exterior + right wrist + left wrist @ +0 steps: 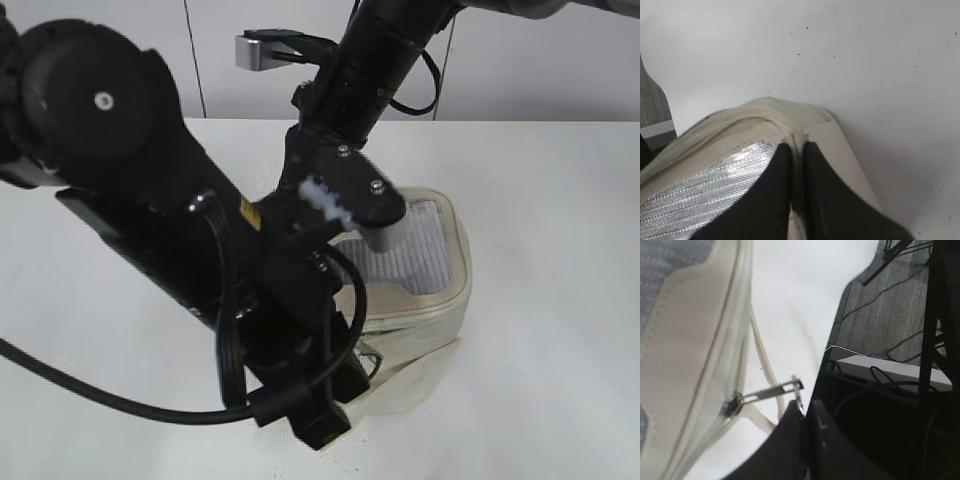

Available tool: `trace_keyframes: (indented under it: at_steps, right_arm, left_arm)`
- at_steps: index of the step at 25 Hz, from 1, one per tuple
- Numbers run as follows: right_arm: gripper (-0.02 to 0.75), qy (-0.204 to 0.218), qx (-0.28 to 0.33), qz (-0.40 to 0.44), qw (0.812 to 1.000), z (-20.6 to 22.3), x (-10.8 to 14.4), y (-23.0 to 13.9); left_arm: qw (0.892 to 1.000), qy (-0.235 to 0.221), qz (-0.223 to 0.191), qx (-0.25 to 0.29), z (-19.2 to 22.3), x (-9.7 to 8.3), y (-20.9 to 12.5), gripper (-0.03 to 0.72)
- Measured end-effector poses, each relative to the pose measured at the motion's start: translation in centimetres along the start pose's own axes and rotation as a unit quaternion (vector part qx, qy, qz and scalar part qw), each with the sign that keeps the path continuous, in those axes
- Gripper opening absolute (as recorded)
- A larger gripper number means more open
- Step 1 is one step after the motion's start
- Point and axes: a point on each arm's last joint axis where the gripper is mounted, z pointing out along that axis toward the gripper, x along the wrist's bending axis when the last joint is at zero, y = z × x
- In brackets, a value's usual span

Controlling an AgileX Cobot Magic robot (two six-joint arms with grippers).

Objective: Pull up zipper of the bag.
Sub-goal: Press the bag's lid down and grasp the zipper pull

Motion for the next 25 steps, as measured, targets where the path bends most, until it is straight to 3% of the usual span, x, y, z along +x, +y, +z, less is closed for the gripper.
trace_keyframes:
  at_steps: [4, 19, 22, 25]
  right_arm:
    - [0.045, 0.000, 0.000, 0.000, 1.000, 0.0, 0.0, 0.0]
    - [0.045, 0.000, 0.000, 0.007, 1.000, 0.0, 0.0, 0.0]
    - [0.045, 0.000, 0.000, 0.018, 1.000, 0.0, 0.0, 0.0]
    - [0.055, -0.001, 0.001, 0.027, 1.000, 0.0, 0.0, 0.0]
  left_arm:
    - [1.000, 0.000, 0.006, -0.020, -0.5, -0.2, 1.2, -0.003]
    - [1.000, -0.018, -0.011, -0.004, 0.8, -0.1, 1.2, 0.007]
    - [0.999, -0.028, -0.008, 0.017, 0.7, -0.5, 0.9, 0.079]
    - [0.999, -0.025, -0.008, 0.037, 0.1, -0.9, 0.5, 0.214]
